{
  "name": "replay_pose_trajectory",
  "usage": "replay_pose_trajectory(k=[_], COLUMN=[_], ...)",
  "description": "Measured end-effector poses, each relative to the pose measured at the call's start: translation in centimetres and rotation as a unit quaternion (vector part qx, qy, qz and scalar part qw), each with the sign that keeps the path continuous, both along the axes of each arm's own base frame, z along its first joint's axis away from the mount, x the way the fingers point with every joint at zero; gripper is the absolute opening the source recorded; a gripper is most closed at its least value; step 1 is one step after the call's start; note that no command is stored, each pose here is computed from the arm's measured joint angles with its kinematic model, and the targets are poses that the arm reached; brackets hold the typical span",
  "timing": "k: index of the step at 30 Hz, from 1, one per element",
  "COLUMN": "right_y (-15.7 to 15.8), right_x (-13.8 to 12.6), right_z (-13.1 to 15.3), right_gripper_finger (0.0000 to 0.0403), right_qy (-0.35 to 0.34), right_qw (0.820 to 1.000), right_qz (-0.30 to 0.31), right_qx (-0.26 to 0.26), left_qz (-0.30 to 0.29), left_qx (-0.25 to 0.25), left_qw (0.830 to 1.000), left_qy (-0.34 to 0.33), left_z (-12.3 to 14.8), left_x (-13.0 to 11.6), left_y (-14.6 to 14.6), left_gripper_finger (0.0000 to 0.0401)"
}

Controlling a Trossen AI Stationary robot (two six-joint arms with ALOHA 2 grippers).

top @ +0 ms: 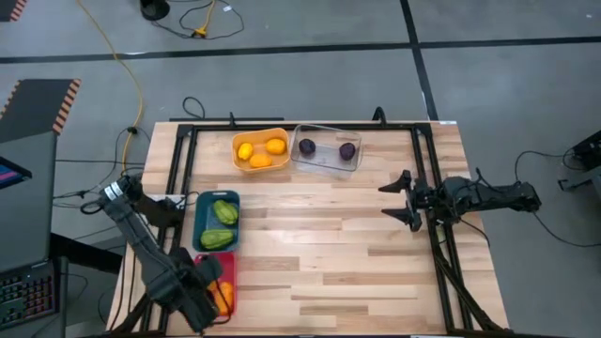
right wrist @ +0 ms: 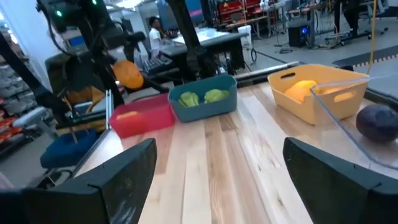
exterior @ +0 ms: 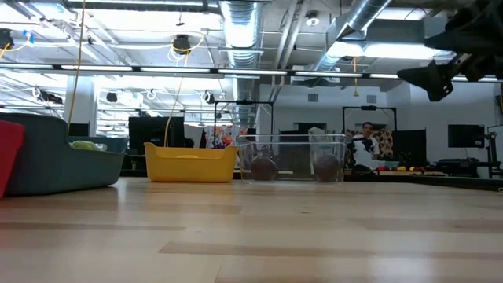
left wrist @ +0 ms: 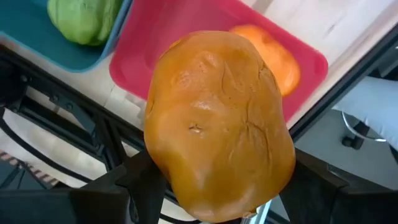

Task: Sort produce into baskets
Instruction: Put the orange potato into the red bin, then return to Home Position

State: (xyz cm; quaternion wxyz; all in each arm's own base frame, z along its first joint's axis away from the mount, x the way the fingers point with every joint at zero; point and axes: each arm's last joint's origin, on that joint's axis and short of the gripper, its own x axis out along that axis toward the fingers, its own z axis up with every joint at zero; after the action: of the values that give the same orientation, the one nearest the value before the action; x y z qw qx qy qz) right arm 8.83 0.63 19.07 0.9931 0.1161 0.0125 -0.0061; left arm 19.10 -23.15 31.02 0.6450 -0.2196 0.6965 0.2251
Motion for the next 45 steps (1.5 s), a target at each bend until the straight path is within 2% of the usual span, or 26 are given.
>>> replay_pose_trajectory(k=[6, 13, 25, 30, 33, 36, 39, 42, 45], right_y=[0.1, 0.1, 0.0, 0.0, -0.1, -0.2, -0.2, -0.2, -0.2], right_x=[0.4, 0.5, 0.5, 0.5, 0.5, 0.5, 0.5, 0.5, 0.5], right_z=[-1.7, -1.8, -1.8, -1.8, -1.9, -1.8, -1.9, -1.9, -1.9], right_gripper_finger=[0.0375, 0.0375, 0.0375, 0.0375, 0.0375, 0.0375, 0.0375, 0.0375, 0.0375], right_qy=[0.027, 0.016, 0.02, 0.021, 0.021, 0.022, 0.023, 0.023, 0.022], right_qw=[1.0, 0.999, 0.998, 0.998, 0.998, 0.997, 0.996, 0.996, 0.997], right_qz=[0.004, 0.01, -0.003, -0.006, -0.018, -0.032, -0.032, -0.032, -0.032], right_qx=[-0.006, -0.026, -0.059, -0.061, -0.061, -0.07, -0.081, -0.077, -0.064], left_qz=[-0.024, -0.032, -0.028, -0.041, -0.035, -0.055, -0.097, -0.144, -0.185], left_qx=[0.012, 0.016, 0.017, 0.011, 0.041, 0.081, 0.115, 0.153, 0.178], left_qw=[0.999, 0.999, 0.999, 0.999, 0.997, 0.984, 0.962, 0.941, 0.927], left_qy=[-0.017, -0.018, -0.015, -0.017, -0.056, -0.152, -0.226, -0.265, -0.274], left_z=[0.0, 0.0, 0.0, 0.0, 0.0, 0.4, 1.1, 1.8, 2.6], left_x=[-0.5, -0.3, -0.3, -0.2, 0.4, 1.4, 2.8, 4.4, 5.9], left_y=[-0.4, -0.2, -0.2, -0.2, 0.2, 0.5, 1.4, 2.8, 5.0], left_gripper_finger=[0.0242, 0.0248, 0.0329, 0.034, 0.034, 0.0335, 0.0329, 0.0318, 0.0304])
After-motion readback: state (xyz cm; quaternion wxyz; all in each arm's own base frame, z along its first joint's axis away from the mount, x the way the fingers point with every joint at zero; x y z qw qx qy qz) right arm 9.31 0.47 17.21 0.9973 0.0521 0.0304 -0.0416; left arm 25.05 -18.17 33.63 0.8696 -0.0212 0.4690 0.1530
